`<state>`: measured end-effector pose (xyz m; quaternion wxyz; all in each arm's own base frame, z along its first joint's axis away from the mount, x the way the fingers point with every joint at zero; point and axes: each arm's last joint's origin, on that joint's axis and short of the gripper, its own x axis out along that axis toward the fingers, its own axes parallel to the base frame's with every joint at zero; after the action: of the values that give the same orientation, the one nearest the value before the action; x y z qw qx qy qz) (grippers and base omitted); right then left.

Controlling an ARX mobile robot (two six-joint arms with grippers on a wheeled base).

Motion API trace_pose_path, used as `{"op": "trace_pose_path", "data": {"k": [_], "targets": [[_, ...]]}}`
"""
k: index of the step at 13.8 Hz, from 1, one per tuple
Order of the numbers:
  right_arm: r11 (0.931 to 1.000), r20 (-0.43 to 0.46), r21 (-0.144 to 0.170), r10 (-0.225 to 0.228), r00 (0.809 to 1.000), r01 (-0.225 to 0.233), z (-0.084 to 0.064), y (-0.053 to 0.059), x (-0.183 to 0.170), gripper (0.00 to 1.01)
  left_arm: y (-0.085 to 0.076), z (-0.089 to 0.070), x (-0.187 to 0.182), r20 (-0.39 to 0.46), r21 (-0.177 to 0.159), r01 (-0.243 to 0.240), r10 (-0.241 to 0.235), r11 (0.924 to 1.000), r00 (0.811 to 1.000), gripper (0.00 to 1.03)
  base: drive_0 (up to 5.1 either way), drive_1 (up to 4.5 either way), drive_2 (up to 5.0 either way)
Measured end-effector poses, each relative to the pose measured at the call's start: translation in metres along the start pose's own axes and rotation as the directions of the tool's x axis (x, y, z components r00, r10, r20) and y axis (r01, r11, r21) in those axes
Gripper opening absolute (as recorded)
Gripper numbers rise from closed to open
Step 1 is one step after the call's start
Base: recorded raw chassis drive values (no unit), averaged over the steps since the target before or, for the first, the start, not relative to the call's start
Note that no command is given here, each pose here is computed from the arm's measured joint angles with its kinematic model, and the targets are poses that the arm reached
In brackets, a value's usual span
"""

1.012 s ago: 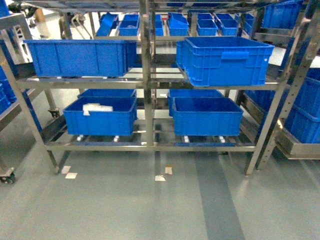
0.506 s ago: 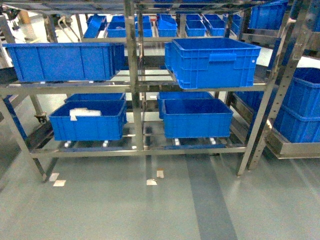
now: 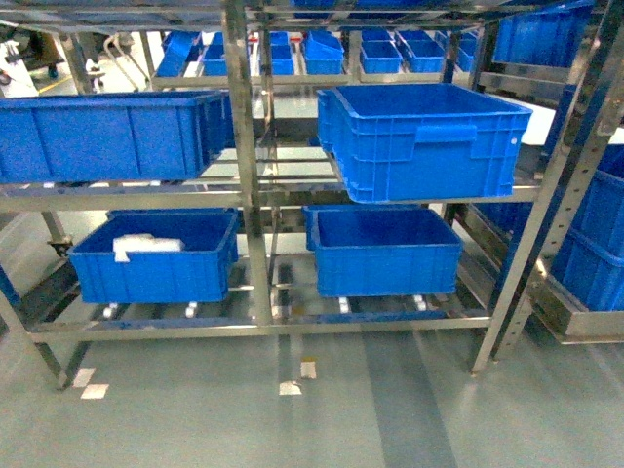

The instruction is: Pick red block from blue box to shelf

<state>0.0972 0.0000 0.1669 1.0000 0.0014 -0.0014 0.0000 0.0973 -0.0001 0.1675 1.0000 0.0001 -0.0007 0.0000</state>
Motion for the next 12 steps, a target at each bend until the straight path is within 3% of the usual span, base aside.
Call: {"op": "trace_pose_path", "data": {"k": [12], "targets": [[1.0, 0.002, 0.0, 0.0, 1.0, 0.0, 0.0001, 0.0, 0.0, 0.28, 0.0, 0.0004, 0.0, 0.004, 0.0, 0.0, 0.0, 1.0, 1.0, 0.98, 0.1, 4.15, -3.9]]}}
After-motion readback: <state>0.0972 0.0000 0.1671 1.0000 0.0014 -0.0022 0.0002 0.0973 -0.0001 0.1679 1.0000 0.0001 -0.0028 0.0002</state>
